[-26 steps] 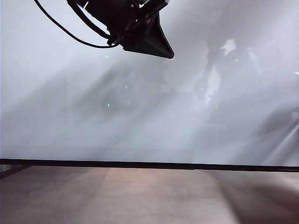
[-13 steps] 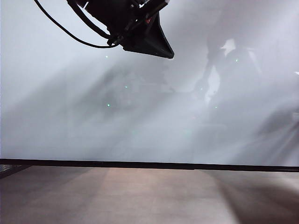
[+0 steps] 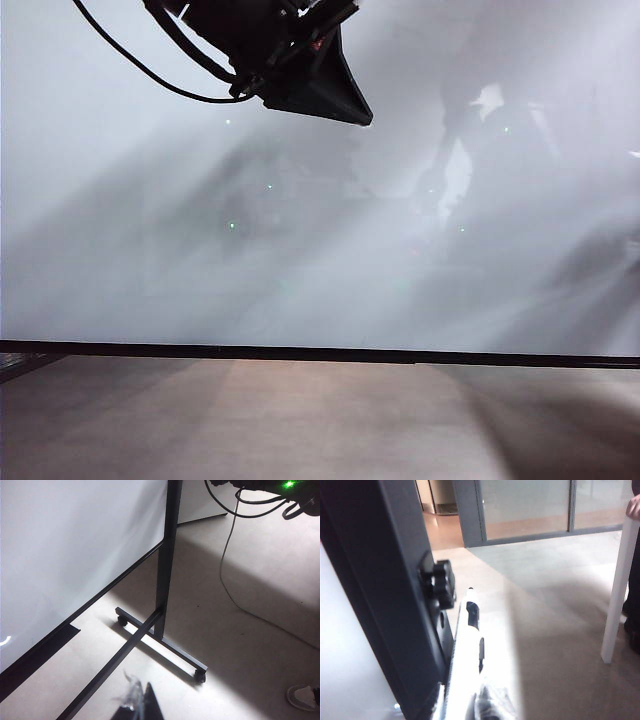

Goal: Reach to the right to find the marker pen, pick it up, and write the number 0 on the whiteboard.

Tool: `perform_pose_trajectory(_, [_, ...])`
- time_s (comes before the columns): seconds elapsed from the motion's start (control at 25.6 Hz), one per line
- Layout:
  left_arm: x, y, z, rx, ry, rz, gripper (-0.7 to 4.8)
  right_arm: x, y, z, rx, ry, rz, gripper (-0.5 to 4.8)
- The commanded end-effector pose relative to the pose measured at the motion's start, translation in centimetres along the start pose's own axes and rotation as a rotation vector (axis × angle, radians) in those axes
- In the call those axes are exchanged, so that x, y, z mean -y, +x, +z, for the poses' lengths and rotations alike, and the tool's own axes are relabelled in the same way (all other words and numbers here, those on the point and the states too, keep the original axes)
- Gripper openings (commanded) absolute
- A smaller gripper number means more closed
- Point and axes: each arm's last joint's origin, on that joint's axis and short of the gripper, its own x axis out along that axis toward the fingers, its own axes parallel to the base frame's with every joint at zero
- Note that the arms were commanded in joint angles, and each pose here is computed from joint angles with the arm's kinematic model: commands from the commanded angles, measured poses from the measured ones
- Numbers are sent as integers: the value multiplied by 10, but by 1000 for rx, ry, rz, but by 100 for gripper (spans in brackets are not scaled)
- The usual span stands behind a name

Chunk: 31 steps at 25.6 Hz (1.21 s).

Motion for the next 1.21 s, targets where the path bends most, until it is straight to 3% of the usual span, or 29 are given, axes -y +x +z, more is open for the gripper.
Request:
perform_pose_trajectory(0.04, [-1,-1,4,22,10,0,-5,6,-3,8,59,-22,-4,-3])
perform_pose_trajectory(0.39, [-1,-1,4,22,10,0,-5,35,-20,21,130,-58,-30,-2])
perform_pose_trajectory(0.47, [-1,-1,4,22,10,0,-5,35,-34,25,137,-61,-57,-2])
perform_pose_trajectory(0.63, [0,-1,4,22,10,-1,-5,27,-56,27,286,-63,-33,-2])
perform_pose_trajectory(0.82, [-1,-1,4,22,10,-1,-5,13,-68,38,276,-15,109,-1])
perform_pose_trajectory(1.21, [0,-1,4,22,10,-1,-5,15,-66,31,225,15,101,-1])
